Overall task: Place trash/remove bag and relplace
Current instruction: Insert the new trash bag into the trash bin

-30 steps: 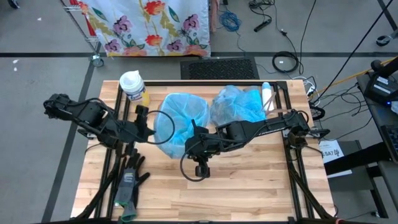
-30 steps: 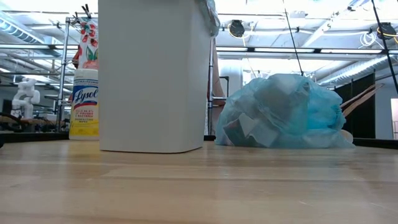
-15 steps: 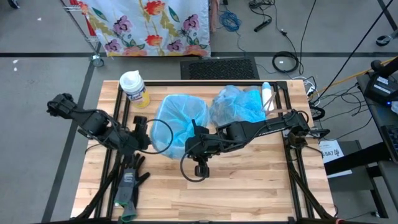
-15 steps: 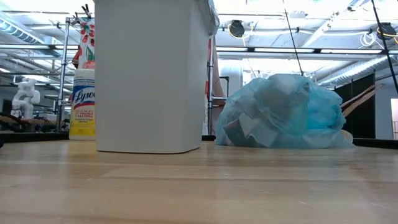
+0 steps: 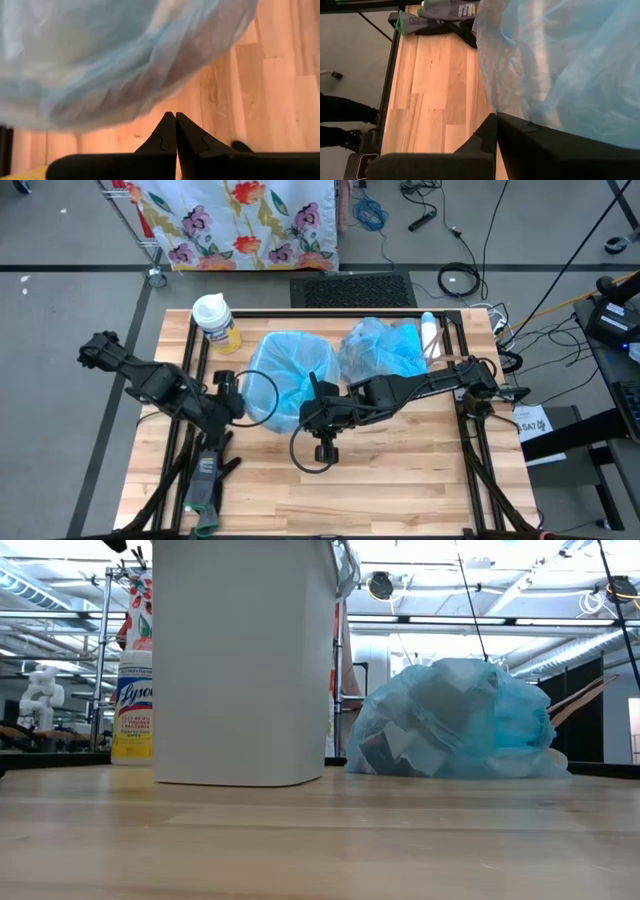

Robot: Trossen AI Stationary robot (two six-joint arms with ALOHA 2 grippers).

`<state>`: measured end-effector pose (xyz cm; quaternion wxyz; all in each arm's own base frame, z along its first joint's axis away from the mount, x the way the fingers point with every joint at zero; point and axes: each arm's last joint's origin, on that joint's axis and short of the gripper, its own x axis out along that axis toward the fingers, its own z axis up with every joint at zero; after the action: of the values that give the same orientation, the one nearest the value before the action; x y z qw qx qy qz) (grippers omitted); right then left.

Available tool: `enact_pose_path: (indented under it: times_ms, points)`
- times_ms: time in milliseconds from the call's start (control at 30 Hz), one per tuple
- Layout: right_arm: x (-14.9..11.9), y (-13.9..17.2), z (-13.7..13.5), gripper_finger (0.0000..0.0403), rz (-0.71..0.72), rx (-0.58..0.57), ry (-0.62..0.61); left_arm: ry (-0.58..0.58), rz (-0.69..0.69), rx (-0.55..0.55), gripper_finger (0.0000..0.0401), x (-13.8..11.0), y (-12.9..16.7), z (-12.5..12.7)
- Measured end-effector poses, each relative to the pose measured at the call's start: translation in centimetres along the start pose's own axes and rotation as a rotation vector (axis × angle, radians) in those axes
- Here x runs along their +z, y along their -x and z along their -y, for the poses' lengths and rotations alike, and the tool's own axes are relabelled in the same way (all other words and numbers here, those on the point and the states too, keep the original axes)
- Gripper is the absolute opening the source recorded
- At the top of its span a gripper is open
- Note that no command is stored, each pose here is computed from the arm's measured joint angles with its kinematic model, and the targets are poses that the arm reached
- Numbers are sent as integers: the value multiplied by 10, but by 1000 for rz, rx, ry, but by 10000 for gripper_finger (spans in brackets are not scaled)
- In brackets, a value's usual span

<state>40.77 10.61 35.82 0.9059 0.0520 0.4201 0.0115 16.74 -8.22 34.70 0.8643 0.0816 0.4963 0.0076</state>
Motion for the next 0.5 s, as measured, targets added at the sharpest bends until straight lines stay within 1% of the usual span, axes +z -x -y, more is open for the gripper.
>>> enact_pose_path:
  times_ms: [167, 267, 400, 500]
  points:
    - [0, 0, 0, 0, 0, 1, 0, 44, 12, -19, 0, -7, 15, -3]
    - [0, 0, 0, 0, 0, 1, 7, 77, 11, 11, 0, -13, 24, -7]
    - [0, 0, 0, 0, 1, 1, 8, 121, 75, 57, 0, -15, 35, -14]
    - [0, 0, 0, 0, 1, 1, 8, 147, 135, 46, 0, -14, 43, -17]
